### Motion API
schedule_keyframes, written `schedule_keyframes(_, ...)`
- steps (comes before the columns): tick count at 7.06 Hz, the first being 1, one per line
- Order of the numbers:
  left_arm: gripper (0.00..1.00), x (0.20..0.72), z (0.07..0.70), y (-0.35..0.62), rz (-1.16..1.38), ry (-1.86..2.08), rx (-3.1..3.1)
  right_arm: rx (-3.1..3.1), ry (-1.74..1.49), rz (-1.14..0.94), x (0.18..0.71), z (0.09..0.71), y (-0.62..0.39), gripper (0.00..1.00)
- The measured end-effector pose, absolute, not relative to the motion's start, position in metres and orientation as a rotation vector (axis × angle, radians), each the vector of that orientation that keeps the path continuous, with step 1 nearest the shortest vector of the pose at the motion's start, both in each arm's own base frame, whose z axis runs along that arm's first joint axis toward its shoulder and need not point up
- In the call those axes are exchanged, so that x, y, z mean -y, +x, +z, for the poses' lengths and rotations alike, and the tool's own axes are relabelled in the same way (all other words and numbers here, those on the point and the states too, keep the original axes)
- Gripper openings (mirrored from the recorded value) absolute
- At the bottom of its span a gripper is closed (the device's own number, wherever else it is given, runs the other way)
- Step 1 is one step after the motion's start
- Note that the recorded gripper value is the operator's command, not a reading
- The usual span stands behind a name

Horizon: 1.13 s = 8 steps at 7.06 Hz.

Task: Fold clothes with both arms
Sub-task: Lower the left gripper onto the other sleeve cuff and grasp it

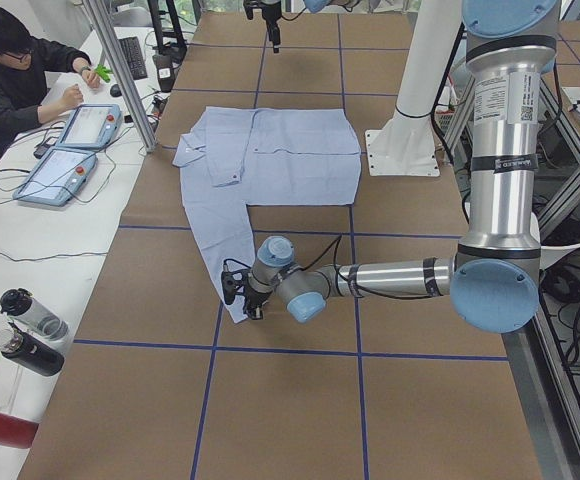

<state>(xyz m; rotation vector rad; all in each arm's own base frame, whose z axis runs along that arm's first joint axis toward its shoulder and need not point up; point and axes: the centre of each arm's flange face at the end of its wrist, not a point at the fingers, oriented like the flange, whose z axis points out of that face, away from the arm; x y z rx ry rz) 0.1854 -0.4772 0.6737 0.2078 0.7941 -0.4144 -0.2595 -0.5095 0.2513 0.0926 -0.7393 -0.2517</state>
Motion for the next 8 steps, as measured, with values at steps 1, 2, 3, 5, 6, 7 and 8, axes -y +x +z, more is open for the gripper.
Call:
schedule_keyframes(1,0.0,0.477,0.673,0.186,-0.414,0.208,-0.795,0.739,0.092,-0.252,0.51,0.252,-0.259,1.0)
schedule_keyframes(2,0.0,0.477,0.67,0.186,-0.412,0.21,-0.8,0.738,0.092,-0.252,0.51,0.252,-0.259,1.0)
schedule_keyframes(3,0.0,0.477,0.664,0.185,-0.409,0.214,-0.81,0.738,0.092,-0.253,0.51,0.252,-0.259,1.0)
schedule_keyframes(5,0.0,0.479,0.644,0.186,-0.397,0.222,-0.838,0.737,0.092,-0.251,0.51,0.253,-0.259,1.0)
schedule_keyframes(6,0.0,0.481,0.63,0.186,-0.388,0.21,-0.862,0.735,0.09,-0.249,0.51,0.254,-0.259,1.0)
schedule_keyframes(7,0.0,0.485,0.606,0.184,-0.388,0.199,-0.876,0.731,0.085,-0.245,0.511,0.257,-0.258,1.0)
schedule_keyframes(8,0.0,0.491,0.571,0.185,-0.393,0.188,-0.876,0.725,0.075,-0.238,0.512,0.263,-0.257,1.0)
